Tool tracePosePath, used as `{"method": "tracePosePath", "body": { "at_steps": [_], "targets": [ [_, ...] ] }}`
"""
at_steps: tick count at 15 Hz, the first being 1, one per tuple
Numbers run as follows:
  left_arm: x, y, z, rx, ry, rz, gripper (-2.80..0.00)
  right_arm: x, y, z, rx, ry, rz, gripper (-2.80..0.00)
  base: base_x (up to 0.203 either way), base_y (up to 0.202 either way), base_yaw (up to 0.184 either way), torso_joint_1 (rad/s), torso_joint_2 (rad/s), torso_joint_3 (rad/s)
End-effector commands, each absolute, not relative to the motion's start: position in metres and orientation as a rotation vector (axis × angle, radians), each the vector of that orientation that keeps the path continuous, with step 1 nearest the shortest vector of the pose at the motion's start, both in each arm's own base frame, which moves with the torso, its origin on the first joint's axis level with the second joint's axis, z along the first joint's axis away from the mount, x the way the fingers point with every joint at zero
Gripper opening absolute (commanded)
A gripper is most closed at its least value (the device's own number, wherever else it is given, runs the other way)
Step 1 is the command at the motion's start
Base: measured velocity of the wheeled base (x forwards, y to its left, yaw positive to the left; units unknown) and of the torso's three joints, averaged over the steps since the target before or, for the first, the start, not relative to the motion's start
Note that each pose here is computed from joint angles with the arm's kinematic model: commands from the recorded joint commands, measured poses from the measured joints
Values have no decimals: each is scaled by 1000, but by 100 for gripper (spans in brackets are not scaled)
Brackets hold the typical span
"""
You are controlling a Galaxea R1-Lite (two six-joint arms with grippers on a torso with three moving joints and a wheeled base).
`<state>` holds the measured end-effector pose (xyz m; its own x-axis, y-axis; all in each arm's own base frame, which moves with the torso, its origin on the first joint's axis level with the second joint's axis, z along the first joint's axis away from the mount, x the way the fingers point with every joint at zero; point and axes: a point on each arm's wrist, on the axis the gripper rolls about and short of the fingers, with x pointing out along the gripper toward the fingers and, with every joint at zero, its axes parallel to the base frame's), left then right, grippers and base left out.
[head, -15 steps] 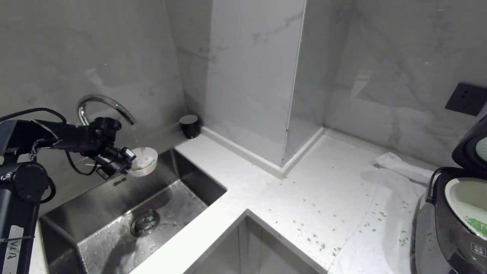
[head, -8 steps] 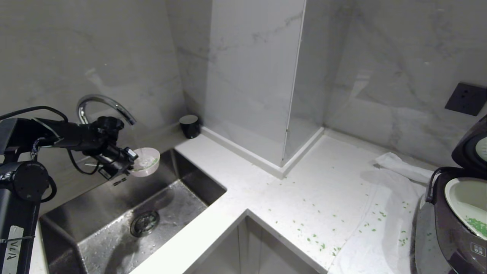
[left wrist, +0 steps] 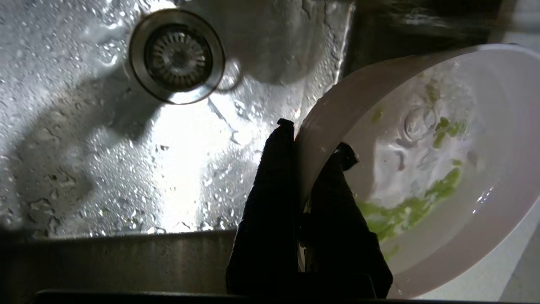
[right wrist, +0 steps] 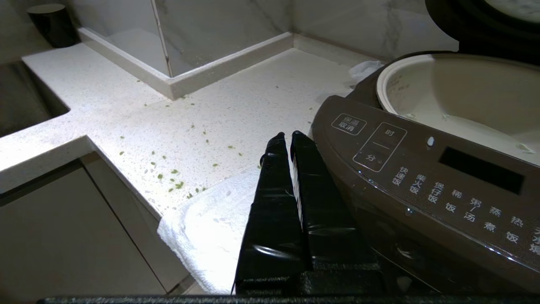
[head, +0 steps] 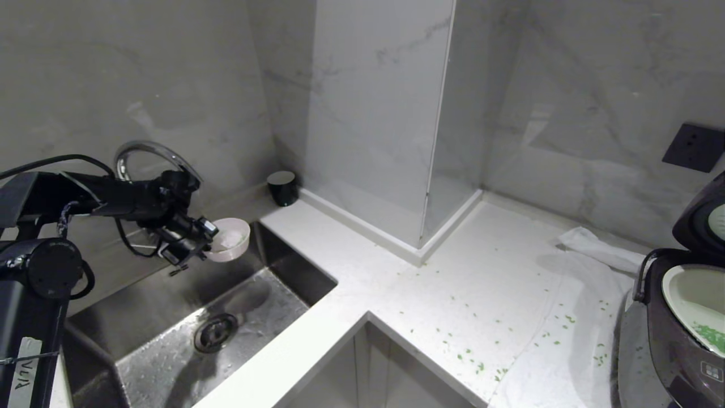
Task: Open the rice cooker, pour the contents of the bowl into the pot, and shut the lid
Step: Place the bowl on the table
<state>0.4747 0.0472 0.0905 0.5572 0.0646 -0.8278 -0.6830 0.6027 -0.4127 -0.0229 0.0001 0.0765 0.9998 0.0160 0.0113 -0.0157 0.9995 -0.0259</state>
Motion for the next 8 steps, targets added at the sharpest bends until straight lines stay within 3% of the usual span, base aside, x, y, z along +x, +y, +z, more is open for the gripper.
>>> {"method": "tracePosePath", "body": {
  "at_steps": [1, 8],
  "targets": [
    [472, 24, 101, -811, 887, 472, -280, -23, 0, 76, -26, -11, 17, -280, 0, 0, 0, 0, 0, 0],
    [462, -37, 109, -768, 969, 391, -280, -23, 0, 76, -26, -9, 17, -280, 0, 0, 0, 0, 0, 0]
  ]
}}
